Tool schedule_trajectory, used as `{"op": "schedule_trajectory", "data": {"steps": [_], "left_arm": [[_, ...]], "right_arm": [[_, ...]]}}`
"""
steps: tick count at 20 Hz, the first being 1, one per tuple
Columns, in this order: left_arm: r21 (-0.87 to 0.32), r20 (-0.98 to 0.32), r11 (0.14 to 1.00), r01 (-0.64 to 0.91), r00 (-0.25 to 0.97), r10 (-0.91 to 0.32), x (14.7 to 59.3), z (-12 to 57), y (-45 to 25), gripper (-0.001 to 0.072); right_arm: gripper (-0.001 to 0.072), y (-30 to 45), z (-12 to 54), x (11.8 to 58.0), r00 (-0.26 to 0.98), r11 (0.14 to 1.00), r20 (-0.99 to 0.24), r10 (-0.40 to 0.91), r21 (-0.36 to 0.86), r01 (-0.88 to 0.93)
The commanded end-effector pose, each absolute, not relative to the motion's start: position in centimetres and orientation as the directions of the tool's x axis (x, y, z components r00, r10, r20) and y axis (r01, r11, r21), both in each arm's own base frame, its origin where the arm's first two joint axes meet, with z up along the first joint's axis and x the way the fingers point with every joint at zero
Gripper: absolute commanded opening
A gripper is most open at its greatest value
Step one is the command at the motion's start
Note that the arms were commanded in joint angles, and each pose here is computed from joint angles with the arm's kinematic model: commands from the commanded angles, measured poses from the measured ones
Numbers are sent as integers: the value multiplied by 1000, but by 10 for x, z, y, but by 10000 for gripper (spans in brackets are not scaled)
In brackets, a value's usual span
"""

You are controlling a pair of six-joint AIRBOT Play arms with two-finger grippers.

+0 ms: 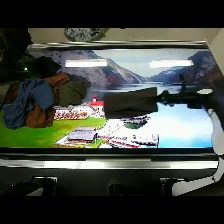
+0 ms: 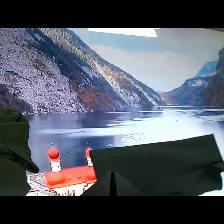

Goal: Fold the shirts.

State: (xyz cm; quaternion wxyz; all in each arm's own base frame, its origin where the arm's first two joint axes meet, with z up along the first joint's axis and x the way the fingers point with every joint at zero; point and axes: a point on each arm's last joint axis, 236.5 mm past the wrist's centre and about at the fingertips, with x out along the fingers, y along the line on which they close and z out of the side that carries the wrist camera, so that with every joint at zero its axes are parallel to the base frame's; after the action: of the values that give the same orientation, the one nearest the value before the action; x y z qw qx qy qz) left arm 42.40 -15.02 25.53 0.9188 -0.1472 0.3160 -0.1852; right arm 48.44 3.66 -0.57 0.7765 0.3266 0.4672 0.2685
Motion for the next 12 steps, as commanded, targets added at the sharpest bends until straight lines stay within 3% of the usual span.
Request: {"op": "schedule_trajectory", "data": {"steps": [1,5,7,12], "left_arm": [[-388,-523,888,247,734,-433,425,256,-150,22],[-389,-529,888,245,730,-433,425,253,-150,22],[-389,-533,888,243,727,-433,425,251,-151,22],[-391,-533,888,244,726,-434,425,251,-151,22]], "right_arm": [[44,-63,58,510,605,679,-497,621,728,-99],[44,-198,92,463,749,689,-490,445,722,62],[45,-253,84,415,743,704,-571,349,683,194],[45,-326,16,248,415,681,-881,227,448,579]]}}
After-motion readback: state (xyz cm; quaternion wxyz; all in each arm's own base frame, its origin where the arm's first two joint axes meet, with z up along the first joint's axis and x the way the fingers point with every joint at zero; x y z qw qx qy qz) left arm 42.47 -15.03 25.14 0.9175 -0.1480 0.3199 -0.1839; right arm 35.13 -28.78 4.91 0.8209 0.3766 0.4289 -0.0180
